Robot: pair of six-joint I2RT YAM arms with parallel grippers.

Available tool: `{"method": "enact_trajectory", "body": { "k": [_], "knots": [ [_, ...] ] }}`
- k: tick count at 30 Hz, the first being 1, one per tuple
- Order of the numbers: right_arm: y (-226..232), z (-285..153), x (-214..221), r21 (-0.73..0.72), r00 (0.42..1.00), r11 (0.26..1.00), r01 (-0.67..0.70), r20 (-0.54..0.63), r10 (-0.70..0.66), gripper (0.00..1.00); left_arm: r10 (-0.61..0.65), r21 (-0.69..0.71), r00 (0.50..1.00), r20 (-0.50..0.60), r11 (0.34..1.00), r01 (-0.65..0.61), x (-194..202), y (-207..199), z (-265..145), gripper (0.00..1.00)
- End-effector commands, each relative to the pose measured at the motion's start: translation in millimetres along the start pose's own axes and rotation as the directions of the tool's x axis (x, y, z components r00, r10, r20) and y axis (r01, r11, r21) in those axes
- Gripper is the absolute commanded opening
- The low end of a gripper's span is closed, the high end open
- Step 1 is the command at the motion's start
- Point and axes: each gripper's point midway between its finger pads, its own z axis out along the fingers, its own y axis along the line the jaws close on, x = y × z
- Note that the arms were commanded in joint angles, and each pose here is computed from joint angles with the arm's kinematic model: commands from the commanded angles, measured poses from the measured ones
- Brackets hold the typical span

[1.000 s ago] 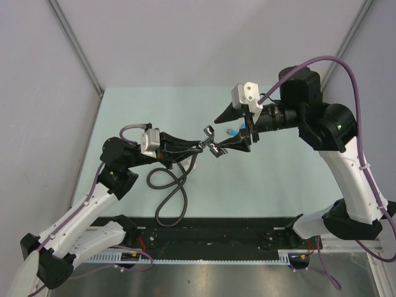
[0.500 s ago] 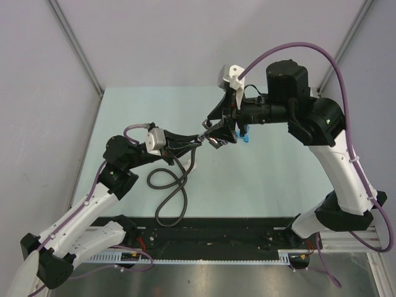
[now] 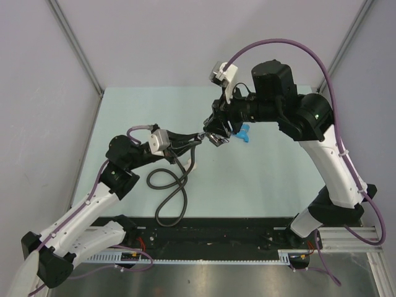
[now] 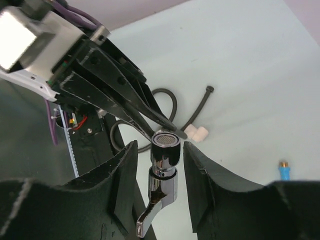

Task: Install the water faucets

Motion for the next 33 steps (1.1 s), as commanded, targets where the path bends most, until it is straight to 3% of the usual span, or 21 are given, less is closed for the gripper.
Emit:
{"method": "enact_trajectory", "body": {
  "k": [1,6,14,17,23,28,33],
  "knots": [
    [-11,0,13,0.094,0.995,0.993,-0.075,-0.055,0.08,0.46,0.147,-0.043,0.986,0.084,0.989,-0.143,-28,11,3,0.0],
    [-20,-5,11,0.149,0.995,0.984,-0.092,-0.031,0.098,0.47,0.139,-0.052,0.987,0.084,0.99,-0.135,-24,12,3,0.0],
    [-8,8,19,0.074,0.989,0.989,-0.13,-0.062,0.135,0.41,0.142,-0.047,0.986,0.085,0.989,-0.138,-22,10,8,0.0],
    [-7,12,22,0.066,0.986,0.987,-0.148,-0.071,0.152,0.35,0.15,-0.054,0.985,0.082,0.988,-0.146,-21,11,11,0.0],
    [-11,20,25,0.094,0.973,0.972,-0.215,-0.07,0.222,0.0,0.184,-0.113,0.981,0.057,0.978,-0.176,-14,17,14,0.0],
    [-26,27,33,0.188,0.945,0.933,-0.306,-0.058,0.321,0.0,0.263,-0.243,0.965,-0.001,0.936,-0.256,-11,32,14,0.0],
    [-48,30,50,0.336,0.879,0.831,-0.443,-0.016,0.476,0.0,0.317,-0.334,0.947,-0.046,0.889,-0.313,-10,38,17,0.0]
  ]
}}
